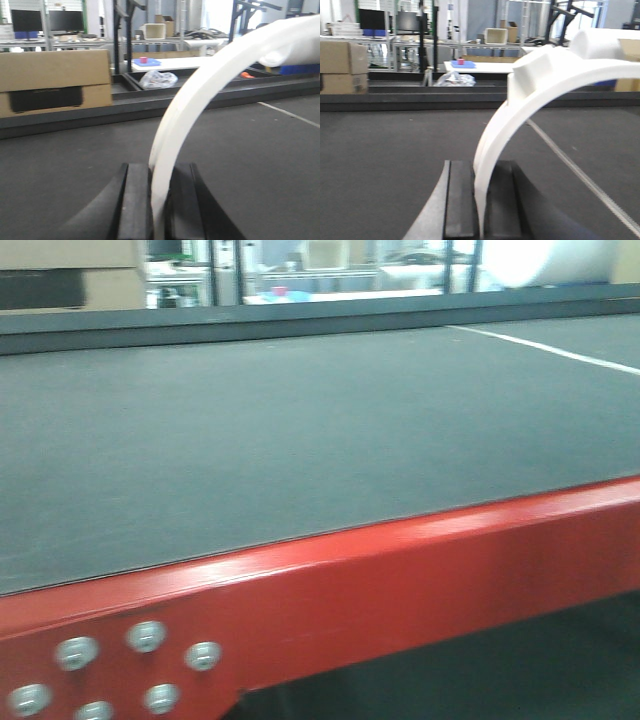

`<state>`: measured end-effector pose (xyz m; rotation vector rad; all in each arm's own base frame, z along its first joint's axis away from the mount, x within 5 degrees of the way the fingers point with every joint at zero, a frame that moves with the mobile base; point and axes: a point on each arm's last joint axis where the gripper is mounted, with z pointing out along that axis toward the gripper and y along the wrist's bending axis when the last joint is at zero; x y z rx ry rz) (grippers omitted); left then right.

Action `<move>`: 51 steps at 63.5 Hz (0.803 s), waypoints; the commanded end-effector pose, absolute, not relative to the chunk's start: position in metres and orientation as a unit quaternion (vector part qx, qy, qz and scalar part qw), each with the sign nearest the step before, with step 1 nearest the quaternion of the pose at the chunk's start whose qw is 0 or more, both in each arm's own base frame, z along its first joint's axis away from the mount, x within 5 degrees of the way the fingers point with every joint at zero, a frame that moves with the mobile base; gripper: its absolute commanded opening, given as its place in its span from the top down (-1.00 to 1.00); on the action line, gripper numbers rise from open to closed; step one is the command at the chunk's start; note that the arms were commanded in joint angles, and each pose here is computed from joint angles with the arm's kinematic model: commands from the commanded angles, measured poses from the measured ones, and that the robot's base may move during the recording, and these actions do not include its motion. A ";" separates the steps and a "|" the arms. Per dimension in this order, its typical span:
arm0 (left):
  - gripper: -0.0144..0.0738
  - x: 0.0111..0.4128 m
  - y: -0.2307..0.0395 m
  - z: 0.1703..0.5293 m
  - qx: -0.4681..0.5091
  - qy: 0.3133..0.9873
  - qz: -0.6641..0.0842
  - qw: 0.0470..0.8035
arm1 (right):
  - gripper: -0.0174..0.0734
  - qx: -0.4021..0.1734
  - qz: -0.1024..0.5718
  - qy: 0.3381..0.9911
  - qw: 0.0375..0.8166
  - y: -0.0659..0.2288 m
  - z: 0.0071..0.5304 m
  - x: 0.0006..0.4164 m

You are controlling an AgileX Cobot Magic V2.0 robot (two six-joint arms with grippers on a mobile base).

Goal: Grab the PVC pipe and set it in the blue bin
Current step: 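Drive the base away from the table holding both clamps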

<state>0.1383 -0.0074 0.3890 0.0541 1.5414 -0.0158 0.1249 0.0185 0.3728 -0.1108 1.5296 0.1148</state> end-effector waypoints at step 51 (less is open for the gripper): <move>0.92 0.136 -0.007 0.393 0.025 0.682 -0.008 0.731 | 0.96 -0.054 0.048 0.680 0.730 0.018 0.376 0.123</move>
